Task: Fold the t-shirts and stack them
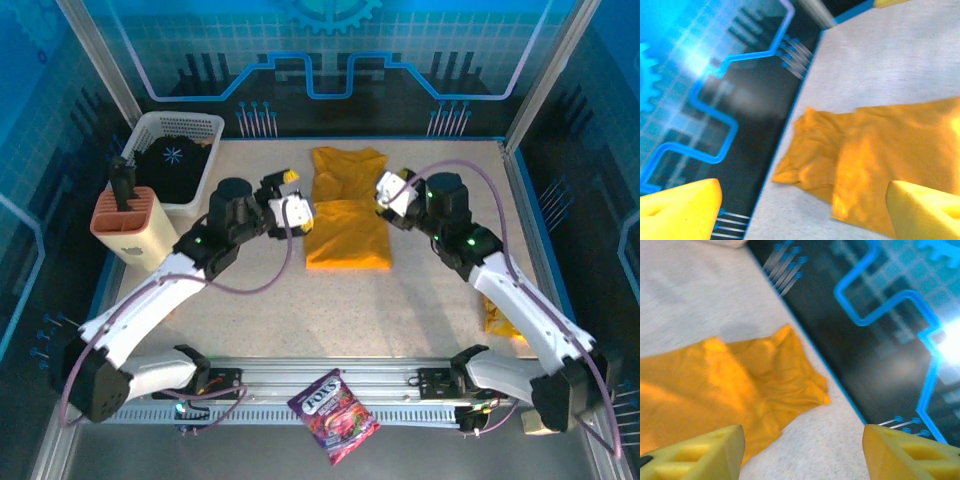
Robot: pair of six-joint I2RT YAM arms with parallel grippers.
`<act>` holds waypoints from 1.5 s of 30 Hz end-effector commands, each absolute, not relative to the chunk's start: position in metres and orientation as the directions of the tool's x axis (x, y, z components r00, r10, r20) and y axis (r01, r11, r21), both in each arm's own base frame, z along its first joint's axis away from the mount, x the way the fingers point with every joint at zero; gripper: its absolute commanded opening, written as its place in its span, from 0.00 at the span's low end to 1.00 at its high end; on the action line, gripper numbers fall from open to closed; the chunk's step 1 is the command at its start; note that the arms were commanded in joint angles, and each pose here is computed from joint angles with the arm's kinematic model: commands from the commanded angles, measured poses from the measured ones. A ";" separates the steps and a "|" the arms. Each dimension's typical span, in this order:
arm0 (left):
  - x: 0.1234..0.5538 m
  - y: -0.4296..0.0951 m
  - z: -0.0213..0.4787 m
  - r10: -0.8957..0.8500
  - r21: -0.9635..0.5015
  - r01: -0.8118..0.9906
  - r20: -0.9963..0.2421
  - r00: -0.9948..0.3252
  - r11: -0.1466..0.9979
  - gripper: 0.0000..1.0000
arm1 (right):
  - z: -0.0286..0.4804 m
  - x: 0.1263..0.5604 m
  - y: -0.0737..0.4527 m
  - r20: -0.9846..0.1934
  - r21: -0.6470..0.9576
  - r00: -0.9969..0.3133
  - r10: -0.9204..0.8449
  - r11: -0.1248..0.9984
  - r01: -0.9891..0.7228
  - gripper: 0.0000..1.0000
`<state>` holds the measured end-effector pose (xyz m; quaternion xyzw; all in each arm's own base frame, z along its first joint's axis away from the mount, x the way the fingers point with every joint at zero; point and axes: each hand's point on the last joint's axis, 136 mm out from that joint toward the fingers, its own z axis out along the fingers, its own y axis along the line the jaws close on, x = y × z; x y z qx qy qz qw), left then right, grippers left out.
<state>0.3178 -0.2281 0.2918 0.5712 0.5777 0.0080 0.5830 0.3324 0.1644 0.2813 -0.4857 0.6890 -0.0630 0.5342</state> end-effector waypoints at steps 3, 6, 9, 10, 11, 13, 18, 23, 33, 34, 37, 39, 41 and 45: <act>0.240 -0.227 0.190 0.787 0.561 0.827 -0.527 0.320 0.040 0.88 | 0.175 0.238 0.159 -0.426 -0.437 0.115 -0.898 0.092 -0.895 0.68; 0.231 -0.231 0.166 0.811 0.513 0.858 -0.496 0.310 -0.014 0.88 | 0.150 0.234 0.156 -0.370 -0.366 0.091 -0.925 0.055 -0.929 0.69; 0.233 -0.239 0.144 0.834 0.469 0.881 -0.461 0.301 -0.059 0.85 | 0.128 0.240 0.160 -0.323 -0.307 0.070 -0.944 0.034 -0.951 0.69; 0.235 -0.242 0.137 0.839 0.457 0.886 -0.453 0.301 -0.071 0.84 | 0.122 0.244 0.162 -0.317 -0.295 0.064 -0.946 0.034 -0.955 0.69; 0.239 -0.245 0.132 0.841 0.456 0.887 -0.448 0.302 -0.075 0.83 | 0.114 0.250 0.165 -0.312 -0.290 0.061 -0.948 0.034 -0.956 0.69; 0.248 -0.251 0.124 0.842 0.468 0.879 -0.439 0.314 -0.084 0.82 | 0.104 0.259 0.171 -0.314 -0.287 0.058 -0.948 0.036 -0.957 0.69; 0.272 -0.259 0.105 0.855 0.476 0.871 -0.395 0.336 -0.123 0.81 | 0.083 0.281 0.177 -0.286 -0.270 0.038 -0.957 0.042 -0.962 0.69; 0.291 -0.259 0.086 0.868 0.437 0.889 -0.381 0.319 -0.135 0.78 | 0.065 0.298 0.178 -0.247 -0.257 0.031 -0.968 0.035 -0.966 0.68; 0.317 -0.256 0.056 0.886 0.395 0.908 -0.363 0.290 -0.136 0.75 | 0.038 0.317 0.176 -0.205 -0.224 0.012 -0.979 0.035 -0.974 0.66; 0.320 -0.256 0.054 0.887 0.392 0.910 -0.362 0.287 -0.135 0.75 | 0.034 0.318 0.175 -0.197 -0.217 0.009 -0.980 0.034 -0.976 0.66; 0.325 -0.256 0.044 0.892 0.374 0.917 -0.356 0.279 -0.137 0.75 | 0.026 0.322 0.172 -0.176 -0.200 0.003 -0.984 0.033 -0.979 0.65; 0.328 -0.255 0.040 0.894 0.365 0.920 -0.352 0.275 -0.140 0.75 | 0.020 0.324 0.170 -0.163 -0.189 -0.004 -0.987 0.035 -0.981 0.65; 0.330 -0.254 0.033 0.899 0.351 0.925 -0.343 0.273 -0.147 0.73 | 0.016 0.327 0.168 -0.150 -0.181 -0.010 -0.989 0.038 -0.983 0.64; 0.340 -0.253 0.021 0.911 0.338 0.929 -0.318 0.261 -0.148 0.64 | 0.007 0.331 0.164 -0.131 -0.160 -0.021 -0.991 0.042 -0.986 0.60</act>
